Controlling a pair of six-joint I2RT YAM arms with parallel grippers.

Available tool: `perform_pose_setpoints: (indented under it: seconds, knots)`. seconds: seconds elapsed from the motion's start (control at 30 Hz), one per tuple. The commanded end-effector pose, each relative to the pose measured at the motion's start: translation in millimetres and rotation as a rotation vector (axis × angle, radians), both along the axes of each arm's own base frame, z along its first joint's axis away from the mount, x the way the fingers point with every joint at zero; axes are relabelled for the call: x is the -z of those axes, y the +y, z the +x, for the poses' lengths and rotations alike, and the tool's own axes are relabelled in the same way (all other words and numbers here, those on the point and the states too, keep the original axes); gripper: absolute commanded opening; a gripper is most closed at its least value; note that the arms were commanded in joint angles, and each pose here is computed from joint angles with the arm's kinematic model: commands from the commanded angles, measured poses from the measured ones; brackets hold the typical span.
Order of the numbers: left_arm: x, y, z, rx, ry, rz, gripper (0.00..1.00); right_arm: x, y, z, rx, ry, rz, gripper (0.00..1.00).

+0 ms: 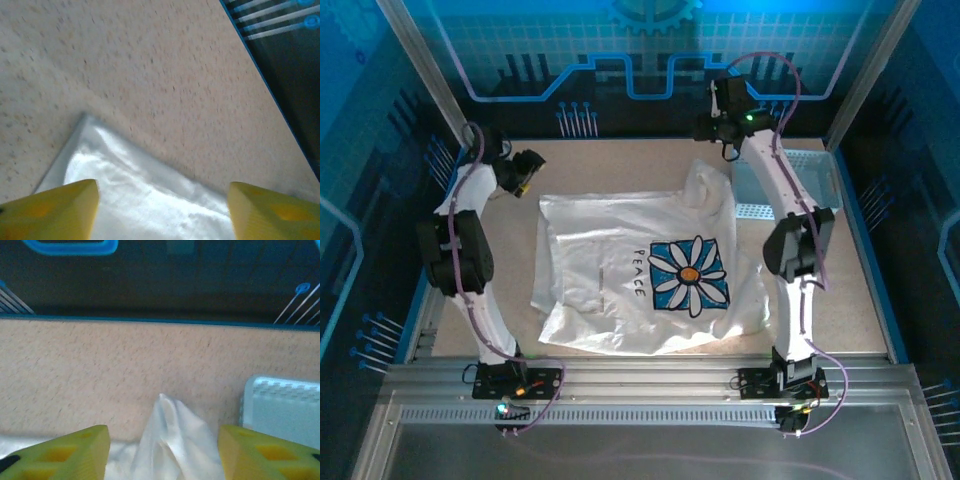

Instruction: Fold the inside-out t-shirt

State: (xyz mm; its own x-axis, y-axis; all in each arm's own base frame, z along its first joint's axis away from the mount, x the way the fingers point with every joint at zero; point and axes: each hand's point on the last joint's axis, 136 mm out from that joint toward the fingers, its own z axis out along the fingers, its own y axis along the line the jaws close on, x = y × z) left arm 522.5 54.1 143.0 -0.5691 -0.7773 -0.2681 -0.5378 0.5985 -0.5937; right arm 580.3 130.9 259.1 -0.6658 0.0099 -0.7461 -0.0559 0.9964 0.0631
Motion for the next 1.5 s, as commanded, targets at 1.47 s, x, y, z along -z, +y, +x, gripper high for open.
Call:
perform_pose_setpoints:
  seconds: [1.47]
  knots:
    - [34,-72,-254,0.097,0.208,0.242,0.95,-75,-99,-322,0.063,-0.165,0.061,0.99]
